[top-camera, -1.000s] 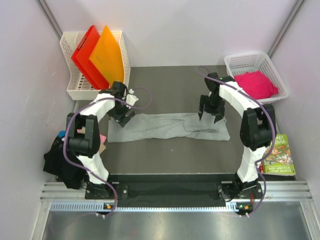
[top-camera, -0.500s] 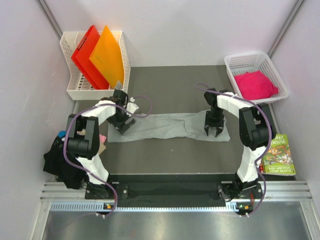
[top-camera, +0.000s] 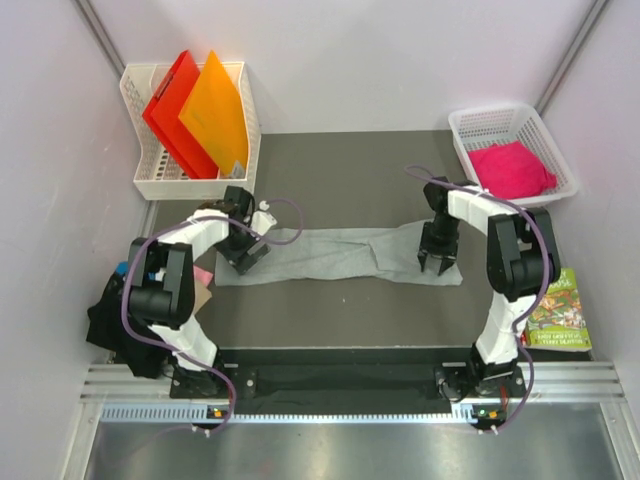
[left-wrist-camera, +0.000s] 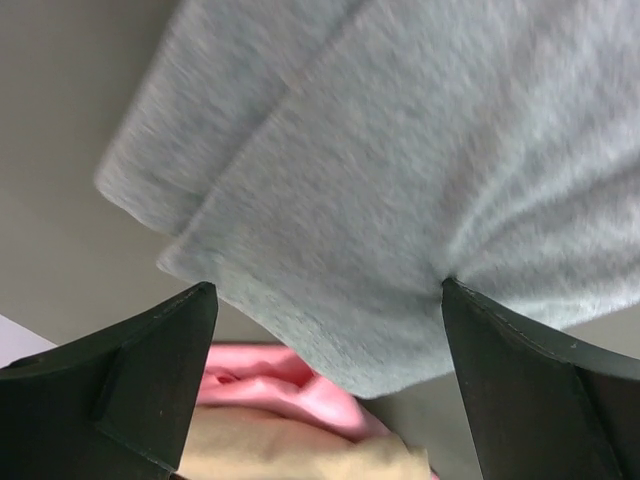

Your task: Fold and stack the t-shirts

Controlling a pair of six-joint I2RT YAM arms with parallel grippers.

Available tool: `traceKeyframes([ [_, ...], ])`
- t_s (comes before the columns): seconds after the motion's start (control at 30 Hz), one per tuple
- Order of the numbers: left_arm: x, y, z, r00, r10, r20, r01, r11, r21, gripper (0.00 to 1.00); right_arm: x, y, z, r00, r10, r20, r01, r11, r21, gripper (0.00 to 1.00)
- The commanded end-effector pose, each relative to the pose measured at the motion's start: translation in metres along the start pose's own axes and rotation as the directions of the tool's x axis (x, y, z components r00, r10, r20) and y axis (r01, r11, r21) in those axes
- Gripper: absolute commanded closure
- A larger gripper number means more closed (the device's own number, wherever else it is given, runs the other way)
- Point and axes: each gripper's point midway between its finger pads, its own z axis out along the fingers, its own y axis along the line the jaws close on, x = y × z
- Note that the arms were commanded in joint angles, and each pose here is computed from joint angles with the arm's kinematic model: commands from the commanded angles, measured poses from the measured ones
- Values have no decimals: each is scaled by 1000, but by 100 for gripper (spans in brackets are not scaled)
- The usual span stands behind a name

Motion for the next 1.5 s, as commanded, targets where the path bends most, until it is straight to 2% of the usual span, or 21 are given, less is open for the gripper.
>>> traceKeyframes([
  [0.0,41,-31,-15,994,6,-110,6,994,105,1,-48,-9,4,997,17,77,-20,999,37,54],
  [0.07,43,-35,-24,995,4,-99,7,993,116,1,-68,-4,4,995,15,97,-19,999,45,54],
  [0.27,64,-51,-25,988,16,-155,8,988,157,1,-115,17,5,990,10,141,-14,1000,28,55],
  [0.4,63,-54,-27,988,17,-154,11,984,180,1,-103,34,8,996,-22,87,24,1000,-20,56],
  [0.53,57,-48,-33,988,35,-149,-8,984,176,1,-84,31,0,994,-51,95,52,998,-16,53],
  [0.67,38,-36,-46,994,31,-106,-13,985,171,1,-89,25,-7,992,-47,113,47,999,6,52],
  [0.87,-19,8,-81,1000,-3,27,1,996,84,1,-93,25,-3,995,-49,81,47,999,24,52],
  [0.97,-41,10,-91,995,-19,95,8,993,114,1,-91,21,-7,995,-51,91,48,998,35,52],
  [1.27,-29,-26,-19,998,23,-50,-13,979,201,1,-97,18,-3,995,-36,93,31,998,53,55],
  [1.47,-24,-27,-2,993,23,-118,1,979,205,1,-110,14,4,996,-9,91,3,998,57,58],
])
